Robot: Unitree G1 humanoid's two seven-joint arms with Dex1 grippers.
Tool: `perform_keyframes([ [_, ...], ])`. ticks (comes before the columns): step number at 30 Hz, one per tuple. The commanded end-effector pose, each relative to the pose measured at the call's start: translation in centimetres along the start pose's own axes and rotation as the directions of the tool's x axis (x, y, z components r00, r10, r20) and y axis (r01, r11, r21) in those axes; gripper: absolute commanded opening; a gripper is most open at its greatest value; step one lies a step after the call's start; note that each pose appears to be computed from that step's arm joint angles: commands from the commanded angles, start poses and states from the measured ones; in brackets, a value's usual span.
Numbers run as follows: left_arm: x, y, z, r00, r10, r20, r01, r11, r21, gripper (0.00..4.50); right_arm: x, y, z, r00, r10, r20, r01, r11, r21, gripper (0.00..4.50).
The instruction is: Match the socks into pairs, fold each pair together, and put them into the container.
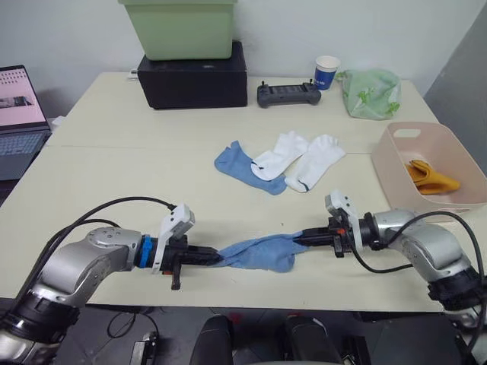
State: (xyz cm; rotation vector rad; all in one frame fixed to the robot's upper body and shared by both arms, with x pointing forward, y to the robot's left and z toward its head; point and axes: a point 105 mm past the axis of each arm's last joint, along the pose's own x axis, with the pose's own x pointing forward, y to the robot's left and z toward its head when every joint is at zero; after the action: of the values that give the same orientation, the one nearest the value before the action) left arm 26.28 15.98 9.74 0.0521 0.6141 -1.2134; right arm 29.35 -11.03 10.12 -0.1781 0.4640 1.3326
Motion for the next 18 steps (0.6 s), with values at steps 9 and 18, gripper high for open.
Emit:
perform_keyframes([
  [9,0.7,3.9,2.6,0.997,0.066,0.042,-0.070,0.993,0.098,1.02,-0.1,-2.7,2.8,0.995,-0.087,0.052,0.093,0.989,-0.117,1.38],
  [18,-2.5,5.9,4.1,0.972,0.183,0.148,-0.202,0.971,0.126,3.61,-2.9,-2.8,3.6,0.971,-0.200,0.132,0.206,0.978,-0.031,3.55],
])
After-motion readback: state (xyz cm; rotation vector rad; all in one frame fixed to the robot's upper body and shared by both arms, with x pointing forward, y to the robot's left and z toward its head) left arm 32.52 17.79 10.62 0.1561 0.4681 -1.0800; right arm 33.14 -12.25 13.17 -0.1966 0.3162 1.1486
